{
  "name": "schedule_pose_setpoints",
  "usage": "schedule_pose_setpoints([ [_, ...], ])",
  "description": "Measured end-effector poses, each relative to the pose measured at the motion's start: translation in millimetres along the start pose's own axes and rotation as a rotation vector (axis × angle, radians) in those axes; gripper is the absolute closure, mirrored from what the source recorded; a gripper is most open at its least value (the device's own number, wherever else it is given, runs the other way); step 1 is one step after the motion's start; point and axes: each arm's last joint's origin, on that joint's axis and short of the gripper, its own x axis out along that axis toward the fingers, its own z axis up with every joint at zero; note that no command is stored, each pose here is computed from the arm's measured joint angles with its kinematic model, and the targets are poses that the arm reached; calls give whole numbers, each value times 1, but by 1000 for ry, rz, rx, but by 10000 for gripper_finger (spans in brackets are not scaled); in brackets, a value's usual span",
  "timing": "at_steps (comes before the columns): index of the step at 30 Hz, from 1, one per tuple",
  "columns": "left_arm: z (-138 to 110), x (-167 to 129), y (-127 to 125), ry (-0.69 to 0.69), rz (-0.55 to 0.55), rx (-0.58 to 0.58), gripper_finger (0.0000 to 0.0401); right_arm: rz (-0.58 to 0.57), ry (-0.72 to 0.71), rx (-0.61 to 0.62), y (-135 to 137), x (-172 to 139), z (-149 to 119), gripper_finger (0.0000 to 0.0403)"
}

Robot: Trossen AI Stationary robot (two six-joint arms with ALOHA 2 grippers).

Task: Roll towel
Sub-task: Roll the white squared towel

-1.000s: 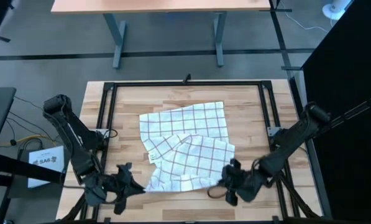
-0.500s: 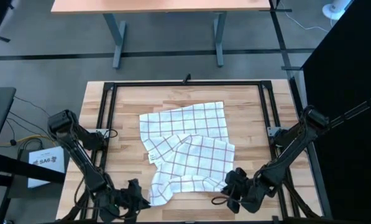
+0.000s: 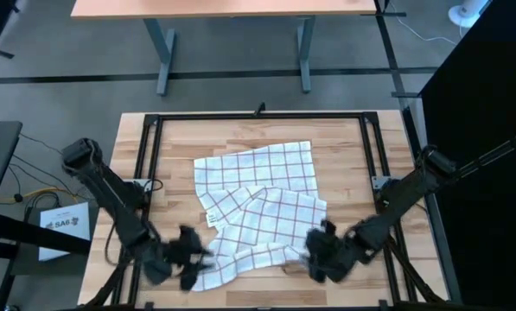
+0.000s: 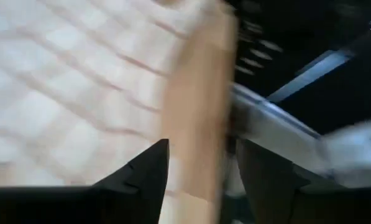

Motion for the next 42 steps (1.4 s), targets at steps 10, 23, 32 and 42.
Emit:
schedule_pose_setpoints([
  [10,80,-4,98,-1,528,-142,246,-379,55,32,-105,3,79,230],
  [23,137,-17,198,124,810,-383,247,-471,153,289,-283,-9,148,229],
  [32,147,-15,221,232,743,-370,247,-300,273,488,-356,12,143,229],
  [42,149,-12,222,250,718,-268,247,-258,417,528,-359,63,131,233],
])
